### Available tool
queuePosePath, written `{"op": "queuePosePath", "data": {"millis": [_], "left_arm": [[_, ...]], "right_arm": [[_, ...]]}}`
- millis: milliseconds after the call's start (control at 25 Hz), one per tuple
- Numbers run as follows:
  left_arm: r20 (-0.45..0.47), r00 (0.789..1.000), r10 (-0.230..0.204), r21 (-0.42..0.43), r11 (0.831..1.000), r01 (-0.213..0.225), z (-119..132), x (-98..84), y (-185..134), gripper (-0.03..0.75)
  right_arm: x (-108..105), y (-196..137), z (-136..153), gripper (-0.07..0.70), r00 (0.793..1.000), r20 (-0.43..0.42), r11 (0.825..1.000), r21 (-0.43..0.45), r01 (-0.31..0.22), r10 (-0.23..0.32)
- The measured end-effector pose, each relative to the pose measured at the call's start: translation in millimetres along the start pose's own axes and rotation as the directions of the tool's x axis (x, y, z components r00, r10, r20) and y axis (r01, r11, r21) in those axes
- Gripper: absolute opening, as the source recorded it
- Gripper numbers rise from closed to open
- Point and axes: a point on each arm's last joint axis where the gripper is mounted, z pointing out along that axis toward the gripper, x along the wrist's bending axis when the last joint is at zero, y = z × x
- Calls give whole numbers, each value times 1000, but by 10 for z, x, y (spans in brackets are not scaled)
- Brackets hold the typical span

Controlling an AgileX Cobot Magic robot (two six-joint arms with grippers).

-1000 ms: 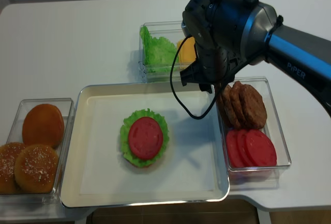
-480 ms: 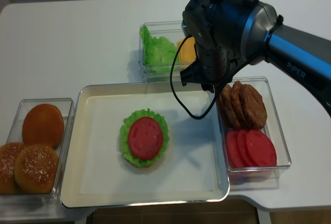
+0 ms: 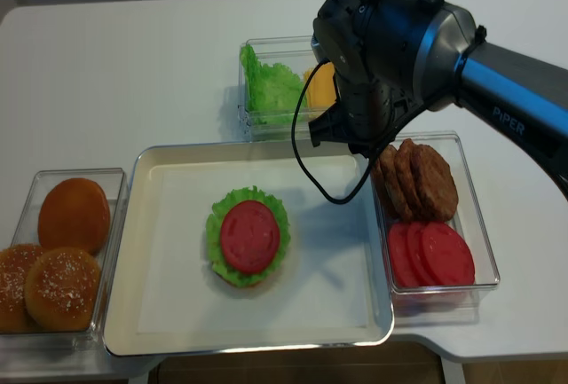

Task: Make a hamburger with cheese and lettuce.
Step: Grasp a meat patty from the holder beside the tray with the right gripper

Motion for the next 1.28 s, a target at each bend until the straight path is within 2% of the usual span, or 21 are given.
{"op": "queuePosePath", "data": {"millis": [120,320,680,800,920,1040,1280], "left_arm": [[0,1000,0,0,1000,0,0,0,0,344],[0,1000,0,0,1000,0,0,0,0,344],[0,1000,0,0,1000,0,0,0,0,344],[0,1000,0,0,1000,0,0,0,0,344],[0,1000,0,0,1000,0,0,0,0,344],[0,1000,0,0,1000,0,0,0,0,344],[0,1000,0,0,1000,0,0,0,0,344]], "right_arm": [[0,0,0,60,1000,0,1000,0,3,-3],[-18,2,-42,14,1000,-2,1000,-13,1,-1],[-70,-6,-180,14,1000,-20,999,-41,-14,13],[-39,-15,-145,76,999,-35,1000,-21,-20,20],[4,-15,-55,209,999,-33,1000,4,-14,14],[20,-14,-14,309,1000,-29,1000,13,-11,11],[2,1,1,347,1000,-2,1000,-1,-6,6]]}}
